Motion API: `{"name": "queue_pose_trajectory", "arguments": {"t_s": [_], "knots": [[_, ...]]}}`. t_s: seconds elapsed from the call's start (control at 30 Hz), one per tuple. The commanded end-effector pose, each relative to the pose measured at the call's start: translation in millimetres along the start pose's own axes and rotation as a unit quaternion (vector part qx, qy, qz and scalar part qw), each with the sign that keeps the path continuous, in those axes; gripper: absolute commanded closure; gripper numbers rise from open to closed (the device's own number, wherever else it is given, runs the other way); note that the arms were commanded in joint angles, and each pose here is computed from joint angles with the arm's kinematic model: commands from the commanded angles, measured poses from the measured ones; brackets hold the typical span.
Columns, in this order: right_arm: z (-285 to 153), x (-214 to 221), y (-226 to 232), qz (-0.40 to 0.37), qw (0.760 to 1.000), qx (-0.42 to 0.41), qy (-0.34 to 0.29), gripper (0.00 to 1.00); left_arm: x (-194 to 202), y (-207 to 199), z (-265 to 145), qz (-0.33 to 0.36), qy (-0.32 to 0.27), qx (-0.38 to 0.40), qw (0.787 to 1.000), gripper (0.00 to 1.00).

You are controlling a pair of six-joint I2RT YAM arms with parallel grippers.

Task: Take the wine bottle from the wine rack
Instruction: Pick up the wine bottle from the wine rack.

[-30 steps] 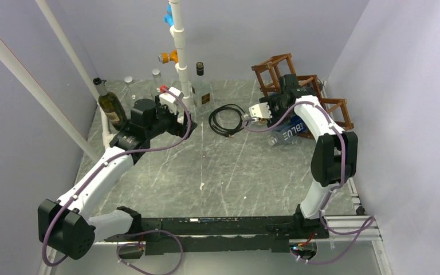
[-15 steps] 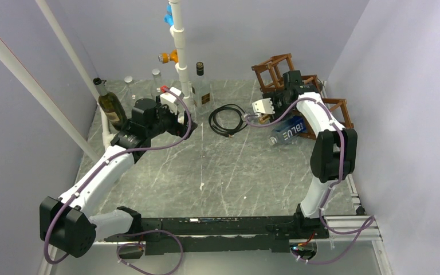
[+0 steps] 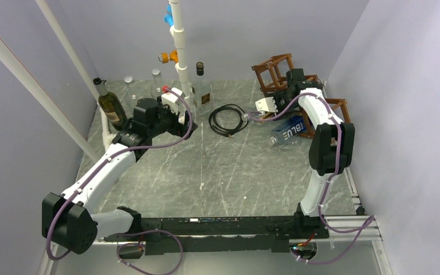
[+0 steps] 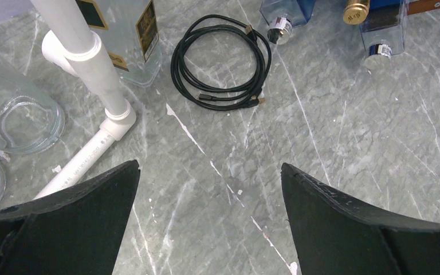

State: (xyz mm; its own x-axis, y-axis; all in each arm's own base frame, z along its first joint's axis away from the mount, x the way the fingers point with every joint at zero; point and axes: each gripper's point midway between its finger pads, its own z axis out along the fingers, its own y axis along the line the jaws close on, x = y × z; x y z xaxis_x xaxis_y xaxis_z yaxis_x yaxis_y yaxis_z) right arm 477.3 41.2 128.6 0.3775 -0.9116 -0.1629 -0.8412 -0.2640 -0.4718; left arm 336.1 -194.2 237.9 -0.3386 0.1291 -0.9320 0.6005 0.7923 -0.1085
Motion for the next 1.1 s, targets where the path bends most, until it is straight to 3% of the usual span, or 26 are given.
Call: {"name": "queue_pose_trajectory", "arguments": {"t_s": [0.0, 0.23, 0.33, 0.7, 1.07], "knots": [[-0.1, 2.3, -11.8, -0.017, 1.0, 0.007, -0.009, 0.4, -15.4, -3.0, -1.5, 0.003, -0.015, 0.01, 1.0, 0.01], [-2.5, -11.6, -0.7, -0.036, 0.999, -0.01, -0.037, 0.67, -15.7, -3.5, -1.2, 0.002, -0.015, 0.013, 1.0, 0.01], [-5.8, -22.5, 0.3, -0.046, 0.997, -0.007, -0.057, 1.0, -15.4, -4.1, -0.8, 0.001, -0.014, 0.015, 1.0, 0.01], [-19.6, -64.9, -5.3, -0.051, 0.994, 0.008, -0.097, 1.0, -14.7, -5.1, -0.4, -0.001, -0.013, 0.018, 1.0, 0.01], [-6.7, -89.1, 3.6, -0.032, 0.993, -0.002, -0.11, 1.0, -15.8, -6.4, -0.5, -0.003, -0.015, 0.022, 1.0, 0.01]]}}
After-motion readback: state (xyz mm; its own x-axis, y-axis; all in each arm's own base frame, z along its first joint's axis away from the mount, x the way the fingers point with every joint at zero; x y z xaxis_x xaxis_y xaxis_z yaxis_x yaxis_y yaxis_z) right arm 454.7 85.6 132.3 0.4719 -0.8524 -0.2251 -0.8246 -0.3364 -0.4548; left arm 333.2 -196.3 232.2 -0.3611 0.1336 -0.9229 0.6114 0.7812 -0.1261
